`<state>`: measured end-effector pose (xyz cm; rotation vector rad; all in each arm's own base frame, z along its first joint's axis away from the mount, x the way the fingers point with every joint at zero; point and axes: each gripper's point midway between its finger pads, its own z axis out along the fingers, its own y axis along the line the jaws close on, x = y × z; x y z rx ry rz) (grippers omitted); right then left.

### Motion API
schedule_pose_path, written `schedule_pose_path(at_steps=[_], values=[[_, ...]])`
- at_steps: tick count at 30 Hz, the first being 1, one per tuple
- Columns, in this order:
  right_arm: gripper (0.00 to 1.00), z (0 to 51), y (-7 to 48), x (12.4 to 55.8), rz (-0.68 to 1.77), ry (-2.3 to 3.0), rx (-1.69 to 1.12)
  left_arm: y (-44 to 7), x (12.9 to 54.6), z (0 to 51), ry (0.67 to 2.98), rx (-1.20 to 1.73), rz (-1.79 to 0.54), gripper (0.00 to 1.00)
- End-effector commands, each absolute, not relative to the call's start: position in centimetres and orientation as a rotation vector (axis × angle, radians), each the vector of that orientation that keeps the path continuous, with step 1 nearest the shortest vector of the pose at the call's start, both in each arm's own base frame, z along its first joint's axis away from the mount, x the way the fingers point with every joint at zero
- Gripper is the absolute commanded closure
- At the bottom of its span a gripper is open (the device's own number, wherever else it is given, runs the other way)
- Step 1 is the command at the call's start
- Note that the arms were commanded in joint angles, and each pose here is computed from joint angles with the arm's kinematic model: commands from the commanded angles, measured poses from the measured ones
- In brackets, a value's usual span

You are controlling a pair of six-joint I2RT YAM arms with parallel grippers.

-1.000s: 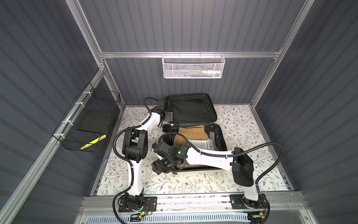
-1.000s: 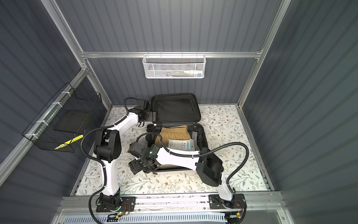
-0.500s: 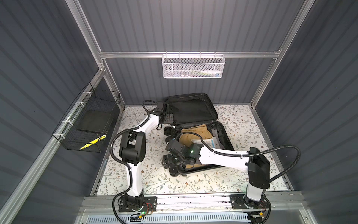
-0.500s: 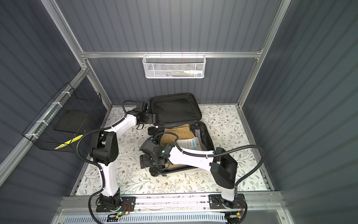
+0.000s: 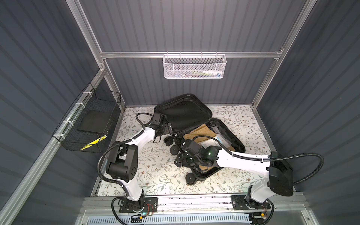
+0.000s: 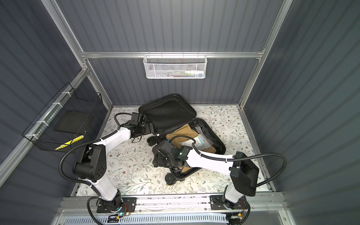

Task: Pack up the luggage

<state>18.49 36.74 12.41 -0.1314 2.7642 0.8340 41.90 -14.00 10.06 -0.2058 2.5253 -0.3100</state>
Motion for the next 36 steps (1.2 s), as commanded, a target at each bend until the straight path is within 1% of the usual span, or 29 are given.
schedule_pose_path(at_steps=[1, 9, 13, 19, 31, 32, 36], values=[[0.17, 4.6, 24.8, 20.5, 0.197, 2.886, 0.092, -13.2, 35.7, 6.4, 2.730, -0.224, -0.225, 0.00], [0.17, 4.2, 18.5, 22.6, 0.154, 2.865, 0.255, -14.4, 32.0, 7.1, 2.705, -0.325, -0.306, 0.00], [0.16, 4.6, 16.8, 23.9, 0.155, 2.853, 0.289, -14.8, 30.5, 6.7, 2.700, -0.382, -0.348, 0.00], [0.15, 5.8, 16.2, 24.9, 0.192, 2.840, 0.286, -15.5, 29.1, 7.4, 2.675, -0.398, -0.412, 0.00], [0.12, 10.2, 16.5, 23.3, 0.382, 2.778, 0.256, -16.4, 29.3, 12.5, 2.587, -0.279, -0.513, 0.00], [0.11, 10.6, 16.5, 23.2, 0.386, 2.773, 0.249, -16.5, 29.4, 12.9, 2.582, -0.268, -0.515, 0.00], [0.03, 12.2, 15.9, 23.1, 0.375, 2.744, 0.235, -16.6, 29.9, 14.3, 2.563, -0.233, -0.508, 0.00]])
